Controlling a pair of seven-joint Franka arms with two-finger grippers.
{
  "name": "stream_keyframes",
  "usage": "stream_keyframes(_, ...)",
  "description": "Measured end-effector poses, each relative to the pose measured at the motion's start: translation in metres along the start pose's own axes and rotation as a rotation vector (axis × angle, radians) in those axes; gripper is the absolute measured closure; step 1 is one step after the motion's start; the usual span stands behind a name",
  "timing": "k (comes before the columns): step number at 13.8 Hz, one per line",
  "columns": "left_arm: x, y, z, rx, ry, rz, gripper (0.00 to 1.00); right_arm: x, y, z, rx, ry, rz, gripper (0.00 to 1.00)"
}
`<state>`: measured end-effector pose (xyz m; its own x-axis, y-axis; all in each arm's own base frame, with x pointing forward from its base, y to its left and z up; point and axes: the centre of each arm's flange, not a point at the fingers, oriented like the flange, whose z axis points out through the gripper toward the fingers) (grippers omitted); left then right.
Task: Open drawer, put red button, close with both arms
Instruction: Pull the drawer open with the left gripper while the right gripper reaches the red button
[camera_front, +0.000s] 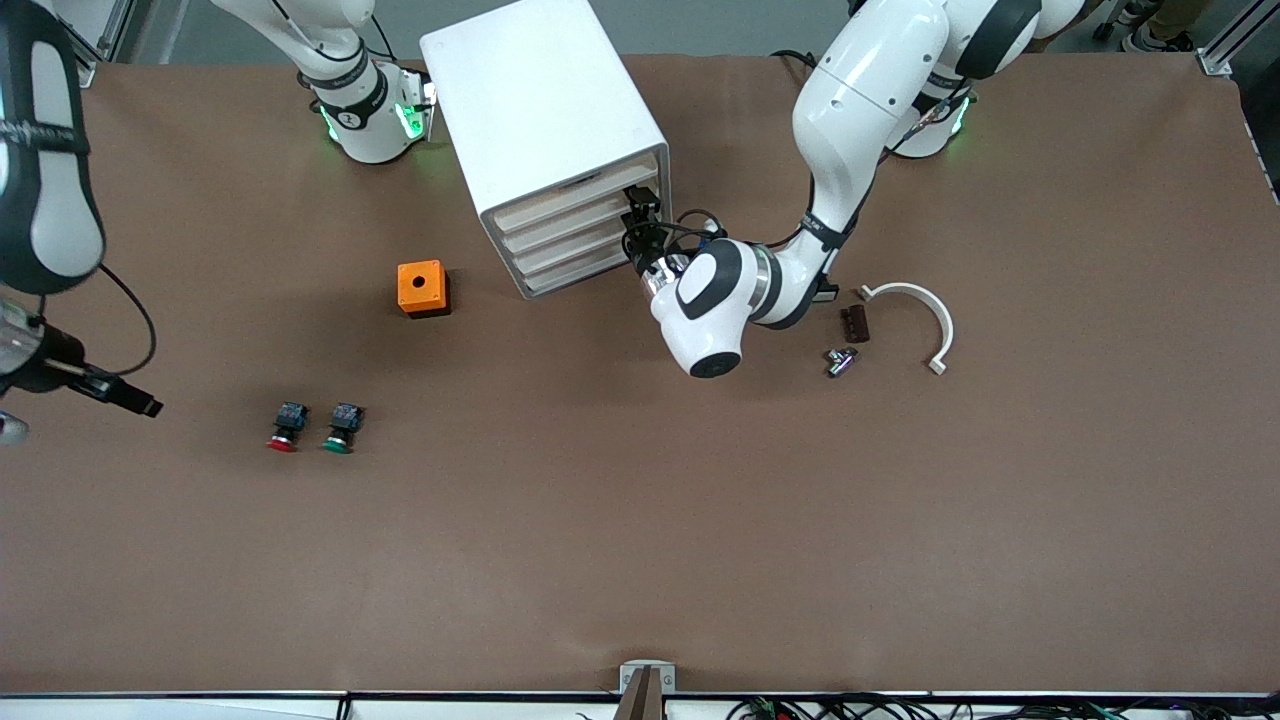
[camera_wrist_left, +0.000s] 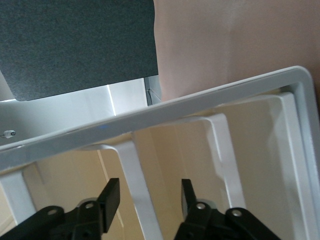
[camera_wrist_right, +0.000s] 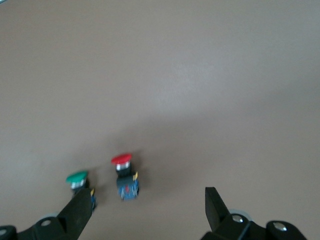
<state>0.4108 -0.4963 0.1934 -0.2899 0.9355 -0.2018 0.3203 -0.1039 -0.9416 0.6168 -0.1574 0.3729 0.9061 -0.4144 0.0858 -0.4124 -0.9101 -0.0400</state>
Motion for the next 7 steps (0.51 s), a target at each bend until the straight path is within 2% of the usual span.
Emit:
stream_keyframes(1,-0.001,-0.001,0.003,0.005,0.004,0.001,0.46,0.005,-0.004,0.022,0.000,0.021,0.010,0.00)
stream_keyframes(3,-0.003,-0.002,0.011,0.011,0.014,0.004,0.70,0.008,-0.016,0.061,0.000,0.040,0.030,0.00)
stream_keyframes(4,-0.004,-0.002,0.013,0.012,0.017,0.004,0.79,0.007,-0.025,0.074,-0.001,0.035,0.051,0.00)
stream_keyframes(5,-0.004,-0.002,0.013,0.012,0.018,0.004,0.79,0.005,-0.035,0.082,-0.001,0.027,0.064,0.00)
stream_keyframes(6,-0.004,-0.003,0.013,0.018,0.018,-0.002,0.88,0.002,-0.046,0.087,-0.002,0.019,0.064,0.00)
stream_keyframes(7,-0.003,-0.002,0.013,0.022,0.018,-0.017,0.89,-0.002,-0.054,0.090,-0.003,0.009,0.056,0.00)
